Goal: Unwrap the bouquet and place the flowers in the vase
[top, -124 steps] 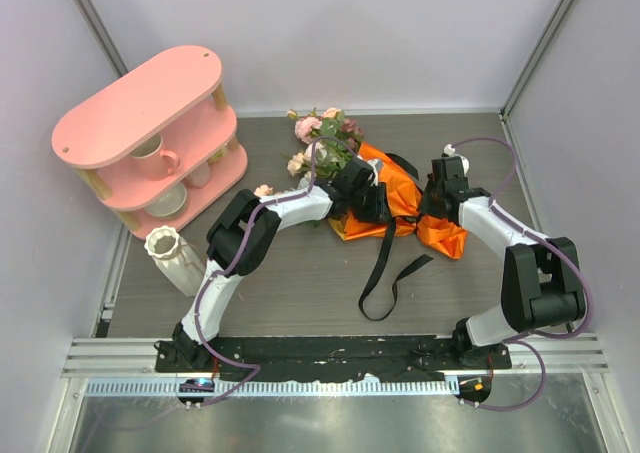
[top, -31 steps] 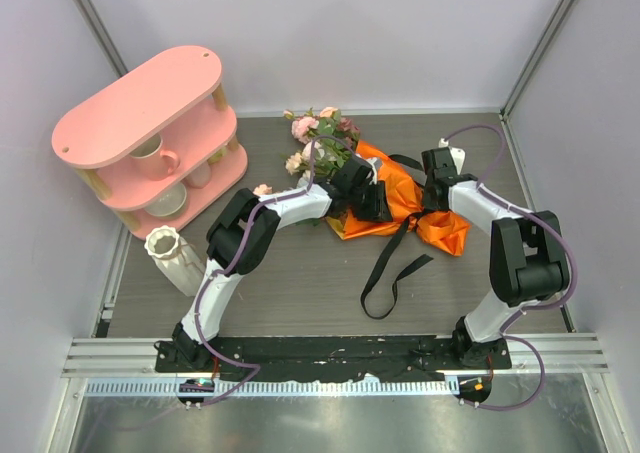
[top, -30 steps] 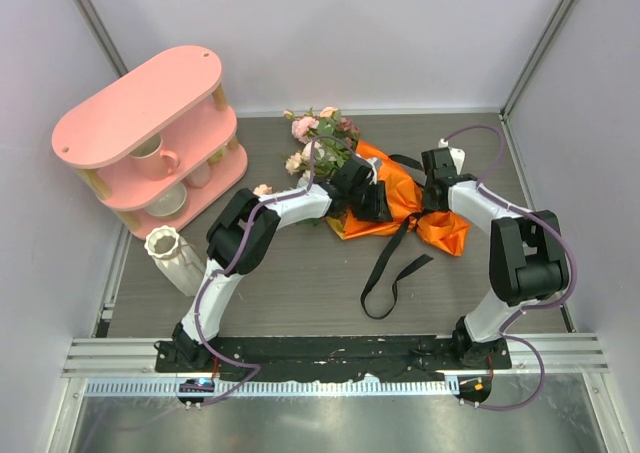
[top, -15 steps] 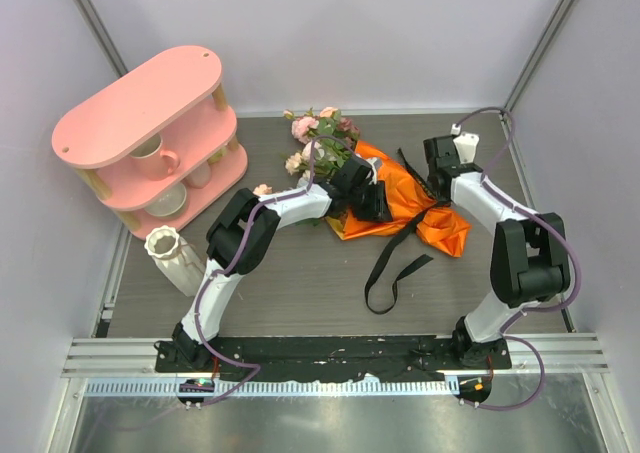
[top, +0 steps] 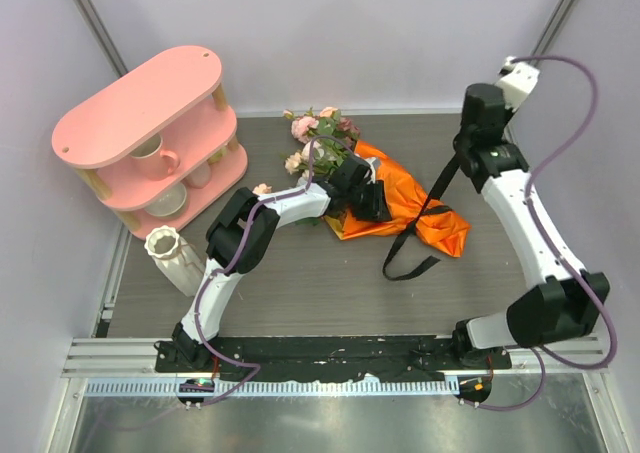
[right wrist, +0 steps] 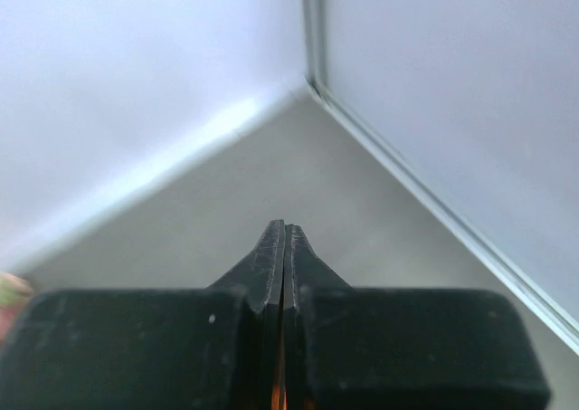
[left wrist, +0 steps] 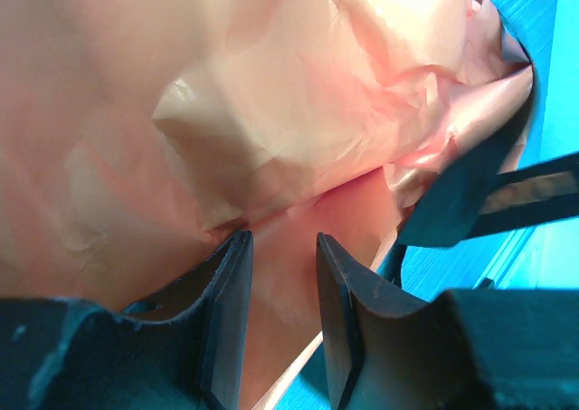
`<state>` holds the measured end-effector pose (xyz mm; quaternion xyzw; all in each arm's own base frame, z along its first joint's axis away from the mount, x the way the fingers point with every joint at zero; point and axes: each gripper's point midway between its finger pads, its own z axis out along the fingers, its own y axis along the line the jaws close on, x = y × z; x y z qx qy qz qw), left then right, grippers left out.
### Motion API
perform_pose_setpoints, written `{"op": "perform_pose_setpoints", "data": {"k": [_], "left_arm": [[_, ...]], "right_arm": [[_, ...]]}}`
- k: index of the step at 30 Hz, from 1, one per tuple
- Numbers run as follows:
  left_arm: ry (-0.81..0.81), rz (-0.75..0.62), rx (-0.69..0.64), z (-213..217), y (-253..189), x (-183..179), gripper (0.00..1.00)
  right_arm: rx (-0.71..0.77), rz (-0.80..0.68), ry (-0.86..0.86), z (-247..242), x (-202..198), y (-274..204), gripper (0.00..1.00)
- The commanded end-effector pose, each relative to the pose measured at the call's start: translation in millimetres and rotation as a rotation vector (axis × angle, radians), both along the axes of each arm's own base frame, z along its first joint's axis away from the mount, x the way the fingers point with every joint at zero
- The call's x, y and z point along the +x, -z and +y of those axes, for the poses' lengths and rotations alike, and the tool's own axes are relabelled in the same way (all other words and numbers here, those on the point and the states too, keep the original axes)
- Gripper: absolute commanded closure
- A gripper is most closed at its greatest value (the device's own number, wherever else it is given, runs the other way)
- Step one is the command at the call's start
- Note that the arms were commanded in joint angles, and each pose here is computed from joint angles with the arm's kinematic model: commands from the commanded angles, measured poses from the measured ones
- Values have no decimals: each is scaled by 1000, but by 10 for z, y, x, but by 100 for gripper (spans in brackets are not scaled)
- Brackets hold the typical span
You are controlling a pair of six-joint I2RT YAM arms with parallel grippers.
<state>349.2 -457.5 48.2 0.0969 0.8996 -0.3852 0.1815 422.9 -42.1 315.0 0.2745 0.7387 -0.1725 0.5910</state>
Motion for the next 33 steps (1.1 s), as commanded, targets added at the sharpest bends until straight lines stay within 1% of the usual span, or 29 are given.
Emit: {"op": "perform_pose_setpoints", "data": {"k": [1, 2, 3, 4, 5, 6, 7, 8, 9, 10, 11, 12, 13, 14, 16, 17, 18, 19, 20, 22, 23, 25, 26, 27, 33], "left_arm": [[-17, 31, 54, 135, 178, 14, 61], [-16, 28, 52, 134, 162, 16, 61], [-15, 29, 51, 132, 171, 14, 61], [-15, 29, 51, 133, 175, 13, 61], [-16, 30, 51, 132, 171, 14, 61], [-17, 28, 51, 130, 166, 20, 61], [-18, 27, 48, 126, 161, 24, 61], [-19, 28, 48, 123, 164, 26, 61], [-18, 27, 46, 118, 163, 28, 61], [-20, 29, 47, 122, 169, 27, 61], [-20, 27, 43, 116, 159, 28, 61], [-21, 25, 40, 111, 146, 33, 61], [-21, 26, 39, 106, 149, 25, 61], [-23, 20, 33, 96, 131, 38, 61], [-25, 20, 30, 91, 126, 42, 61], [-27, 17, 28, 86, 120, 50, 61], [-26, 16, 23, 72, 105, 49, 61], [-27, 16, 22, 68, 108, 52, 61], [-23, 15, 18, 57, 102, 45, 61], [-21, 13, 14, 41, 93, 45, 61], [-18, 11, 10, 35, 87, 44, 61], [-16, 7, 4, 25, 68, 49, 61], [-15, 6, 1, 22, 70, 48, 61], [-12, 4, -2, 12, 65, 43, 61], [-15, 6, -18, -9, 53, 56, 61]], "right_arm": [[35, -632, -81, 23, -272, -2023, 99], [37, -729, -96, 28, -379, -2373, 99], [8, -776, -125, 56, -409, -2581, 99], [0, -864, -129, 55, -473, -2847, 99], [-6, -961, -132, 43, -640, -3228, 99], [-20, -1005, -145, 61, -681, -3415, 99], [-53, -1015, -152, 97, -531, -3486, 99], [-66, -1109, -151, 76, -723, -3851, 99], [-85, -1132, -159, 106, -675, -3952, 99], [-121, -1115, -174, 175, -415, -3937, 99], [-138, -1199, -160, 144, -601, -4253, 99], [-159, -1218, -156, 153, -574, -4333, 99], [-190, -1210, -162, 209, -335, -4287, 99], [-195, -1276, -150, 153, -463, -4427, 99], [-192, -1315, -125, 66, -428, -4423, 99], [-170, -1314, -136, 52, -293, -4360, 99], [-190, -1288, -121, -42, -194, -4295, 99], [-167, -1294, -133, -55, -116, -4250, 99], [-167, -1260, -148, -61, 102, -4103, 99], [-170, -1240, -122, -193, 234, -3992, 99], [-171, -1215, -120, -227, 385, -3873, 99], [-161, -1213, -111, -278, 487, -3795, 99], [-167, -1208, -90, -421, 519, -3759, 99], [-150, -1193, -92, -458, 630, -3672, 99], [-146, -1199, -92, -631, 765, -3578, 99]]}}
